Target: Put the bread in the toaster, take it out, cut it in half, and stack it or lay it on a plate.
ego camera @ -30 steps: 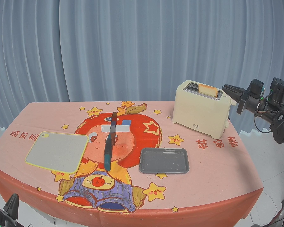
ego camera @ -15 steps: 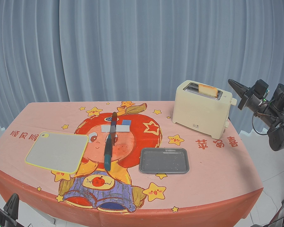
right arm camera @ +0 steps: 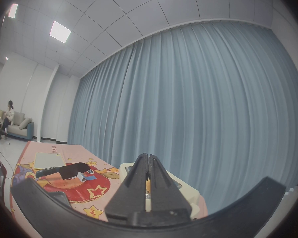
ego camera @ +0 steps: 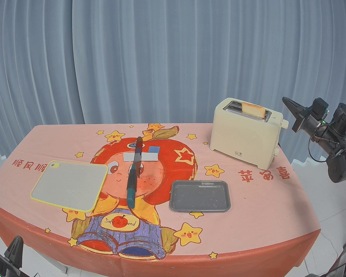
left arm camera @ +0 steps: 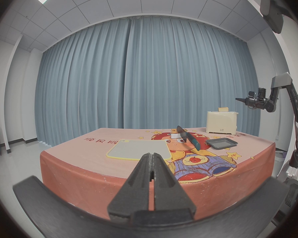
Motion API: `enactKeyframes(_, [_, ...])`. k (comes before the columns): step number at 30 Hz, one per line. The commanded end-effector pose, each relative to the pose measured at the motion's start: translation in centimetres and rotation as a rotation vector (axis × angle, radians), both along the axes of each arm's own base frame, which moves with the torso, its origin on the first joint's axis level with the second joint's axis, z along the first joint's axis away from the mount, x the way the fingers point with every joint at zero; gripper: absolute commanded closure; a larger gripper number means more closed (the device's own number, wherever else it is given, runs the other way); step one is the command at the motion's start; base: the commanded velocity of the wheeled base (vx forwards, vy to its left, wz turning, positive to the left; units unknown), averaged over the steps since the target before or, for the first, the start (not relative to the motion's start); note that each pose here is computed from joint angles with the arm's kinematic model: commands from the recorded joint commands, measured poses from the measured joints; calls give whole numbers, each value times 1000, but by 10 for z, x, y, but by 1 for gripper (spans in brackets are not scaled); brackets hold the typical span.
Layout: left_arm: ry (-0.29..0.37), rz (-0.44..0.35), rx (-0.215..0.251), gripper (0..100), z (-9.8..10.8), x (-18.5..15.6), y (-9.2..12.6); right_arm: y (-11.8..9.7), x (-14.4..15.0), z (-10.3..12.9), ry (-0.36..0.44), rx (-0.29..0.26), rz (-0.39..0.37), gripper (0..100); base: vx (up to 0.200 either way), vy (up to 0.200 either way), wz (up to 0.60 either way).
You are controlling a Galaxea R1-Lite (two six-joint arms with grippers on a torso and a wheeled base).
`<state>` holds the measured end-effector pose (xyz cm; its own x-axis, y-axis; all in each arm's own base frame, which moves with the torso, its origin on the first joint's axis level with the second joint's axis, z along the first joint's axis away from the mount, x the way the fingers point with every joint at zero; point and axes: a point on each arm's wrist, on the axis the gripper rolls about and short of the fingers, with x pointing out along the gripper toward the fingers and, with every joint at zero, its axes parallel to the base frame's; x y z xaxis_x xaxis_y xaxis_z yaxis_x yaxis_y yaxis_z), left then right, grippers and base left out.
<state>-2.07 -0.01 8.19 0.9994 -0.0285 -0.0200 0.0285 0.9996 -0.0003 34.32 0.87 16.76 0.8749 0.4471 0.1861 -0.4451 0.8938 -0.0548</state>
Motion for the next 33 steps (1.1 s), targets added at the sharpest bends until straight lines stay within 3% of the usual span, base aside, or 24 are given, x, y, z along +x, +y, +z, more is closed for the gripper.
enactKeyframes(1, [18,-1,0,100,-5,1,0,3,3,-8,21,-3,2,100,0,0,0])
enactKeyframes(15, [18,-1,0,100,-5,1,0,-18,-12,-7,25,-7,-58,100,0,0,0])
enactKeyframes(33, [18,-1,0,100,-5,1,0,-11,-14,-11,36,-21,-44,100,0,0,0])
